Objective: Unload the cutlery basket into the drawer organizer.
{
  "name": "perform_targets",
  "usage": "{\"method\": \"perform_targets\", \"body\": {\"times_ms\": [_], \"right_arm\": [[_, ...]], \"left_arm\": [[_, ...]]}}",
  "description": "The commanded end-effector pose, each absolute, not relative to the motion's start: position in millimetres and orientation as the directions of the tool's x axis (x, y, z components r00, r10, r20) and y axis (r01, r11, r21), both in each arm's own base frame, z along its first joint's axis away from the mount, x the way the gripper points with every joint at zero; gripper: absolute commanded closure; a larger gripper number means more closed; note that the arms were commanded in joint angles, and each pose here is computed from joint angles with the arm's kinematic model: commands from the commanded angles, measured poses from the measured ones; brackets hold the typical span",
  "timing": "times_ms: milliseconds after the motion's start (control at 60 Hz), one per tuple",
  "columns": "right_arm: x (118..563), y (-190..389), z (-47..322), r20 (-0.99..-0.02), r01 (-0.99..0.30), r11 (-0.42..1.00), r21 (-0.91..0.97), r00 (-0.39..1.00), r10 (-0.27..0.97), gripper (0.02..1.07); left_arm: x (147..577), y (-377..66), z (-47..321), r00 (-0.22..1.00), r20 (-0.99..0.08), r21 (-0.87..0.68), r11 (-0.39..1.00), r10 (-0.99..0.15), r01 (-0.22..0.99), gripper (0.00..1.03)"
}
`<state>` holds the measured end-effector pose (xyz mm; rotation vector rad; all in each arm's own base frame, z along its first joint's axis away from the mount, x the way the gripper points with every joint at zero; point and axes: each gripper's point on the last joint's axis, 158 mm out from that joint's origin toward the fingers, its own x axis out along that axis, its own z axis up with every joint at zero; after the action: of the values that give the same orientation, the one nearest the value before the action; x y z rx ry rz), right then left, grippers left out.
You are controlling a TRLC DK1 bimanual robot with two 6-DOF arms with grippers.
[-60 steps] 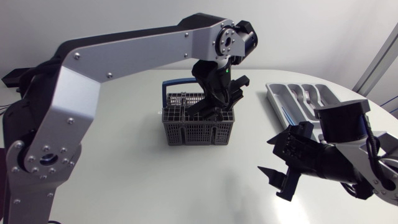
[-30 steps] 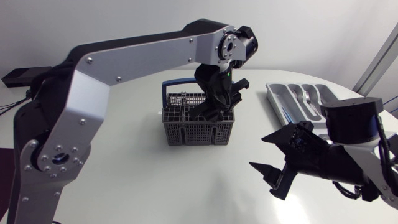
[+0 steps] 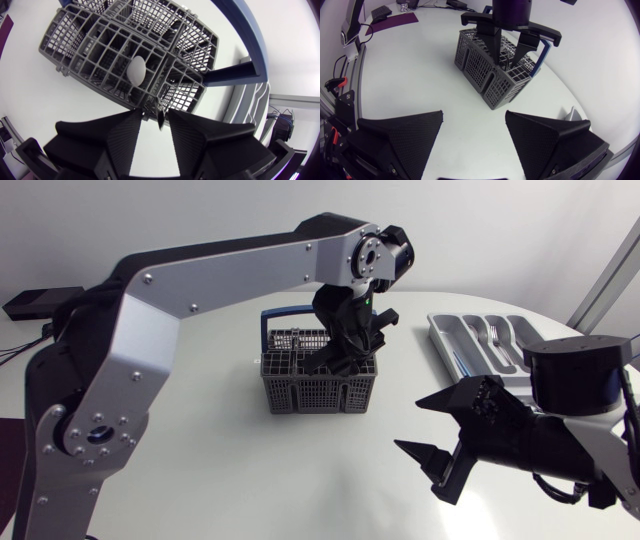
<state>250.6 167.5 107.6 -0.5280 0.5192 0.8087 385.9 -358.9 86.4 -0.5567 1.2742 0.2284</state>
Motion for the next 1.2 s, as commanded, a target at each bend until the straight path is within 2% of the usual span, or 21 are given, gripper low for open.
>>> {"method": "perform_targets", "body": {"times_ms": [0, 283, 383, 917, 1000, 1183], "right_arm": [[240.8, 168.1, 93.6, -0.640, -0.791, 0.580, -0.196, 0.551, 0.535, 0.17], [238.4, 167.2, 88.1, -0.649, -0.792, 0.578, -0.195, 0.546, 0.530, 0.17], [237.9, 167.4, 86.8, -0.649, -0.793, 0.576, -0.199, 0.546, 0.529, 0.17], [236.4, 168.5, 82.6, -0.655, -0.797, 0.568, -0.206, 0.544, 0.525, 0.17], [236.4, 168.5, 82.6, -0.655, -0.797, 0.567, -0.207, 0.544, 0.525, 0.17], [236.1, 168.9, 82.2, -0.656, -0.798, 0.566, -0.206, 0.542, 0.526, 0.17]], "left_arm": [[389.6, -356.4, 84.1, 0.293, -0.948, -0.263, 0.823, -0.123, -0.504, 0.70], [389.2, -357.2, 88.9, 0.298, -0.946, -0.271, 0.818, -0.129, -0.508, 0.70], [389.4, -357.4, 89.8, 0.299, -0.945, -0.274, 0.813, -0.130, -0.514, 0.79], [389.9, -357.9, 95.1, 0.305, -0.943, -0.283, 0.809, -0.136, -0.514, 0.79], [391.5, -356.2, 95.4, 0.313, -0.941, -0.282, 0.807, -0.127, -0.519, 0.86], [392.5, -354.5, 93.4, 0.311, -0.942, -0.278, 0.802, -0.122, -0.528, 0.89]]}}
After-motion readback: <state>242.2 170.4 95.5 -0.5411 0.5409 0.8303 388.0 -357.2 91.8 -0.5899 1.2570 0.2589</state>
